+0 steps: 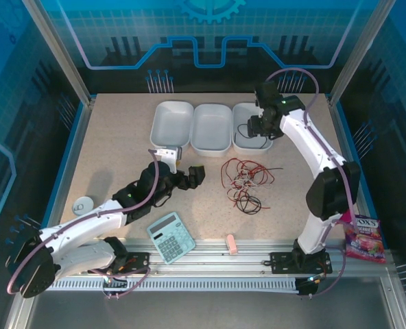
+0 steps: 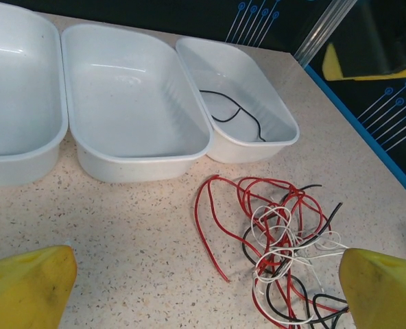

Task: Untangle the cables

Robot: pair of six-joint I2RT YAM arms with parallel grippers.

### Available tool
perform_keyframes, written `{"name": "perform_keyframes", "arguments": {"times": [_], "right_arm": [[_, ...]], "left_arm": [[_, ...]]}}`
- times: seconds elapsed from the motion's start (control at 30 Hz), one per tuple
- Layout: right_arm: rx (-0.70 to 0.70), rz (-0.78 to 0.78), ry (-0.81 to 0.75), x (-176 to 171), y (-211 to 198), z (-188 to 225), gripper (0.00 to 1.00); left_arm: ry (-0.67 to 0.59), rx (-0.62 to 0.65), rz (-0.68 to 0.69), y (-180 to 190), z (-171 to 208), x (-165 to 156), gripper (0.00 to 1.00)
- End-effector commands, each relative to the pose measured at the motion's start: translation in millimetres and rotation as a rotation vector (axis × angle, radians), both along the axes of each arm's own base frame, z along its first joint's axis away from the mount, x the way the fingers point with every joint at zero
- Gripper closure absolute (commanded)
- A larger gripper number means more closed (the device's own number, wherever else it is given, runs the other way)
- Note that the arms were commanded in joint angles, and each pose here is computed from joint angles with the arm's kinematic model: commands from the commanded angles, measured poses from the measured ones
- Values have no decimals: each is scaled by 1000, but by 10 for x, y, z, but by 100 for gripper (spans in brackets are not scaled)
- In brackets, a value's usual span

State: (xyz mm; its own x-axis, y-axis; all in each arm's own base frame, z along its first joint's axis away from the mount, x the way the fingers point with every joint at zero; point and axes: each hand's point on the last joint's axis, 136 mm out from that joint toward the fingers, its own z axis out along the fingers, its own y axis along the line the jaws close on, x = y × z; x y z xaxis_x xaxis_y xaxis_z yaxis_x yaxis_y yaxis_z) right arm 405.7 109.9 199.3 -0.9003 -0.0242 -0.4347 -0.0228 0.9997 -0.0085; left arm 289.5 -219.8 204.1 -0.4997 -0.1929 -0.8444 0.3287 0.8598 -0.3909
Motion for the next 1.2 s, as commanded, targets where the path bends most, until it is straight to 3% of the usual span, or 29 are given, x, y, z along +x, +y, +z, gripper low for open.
{"name": "perform_keyframes", "arguments": {"times": [0.0, 0.23, 0.4, 0.53, 1.17], "right_arm": [[26, -22, 17, -354, 68, 24, 41], [149, -122, 13, -1023, 113, -211, 44], [311, -174, 30, -1214, 278, -548, 48], [329, -224, 51, -1203, 302, -773, 50], [246, -283, 28, -923, 248, -1062, 70]], "left_arm": [[1, -25, -6, -49, 102, 53, 1], [55, -6, -47, -208, -22, 105, 1], [89, -21, -78, -354, -81, 166, 1], [108, -44, -87, -436, -120, 198, 1], [170, -73, -165, -724, -255, 231, 1]]}}
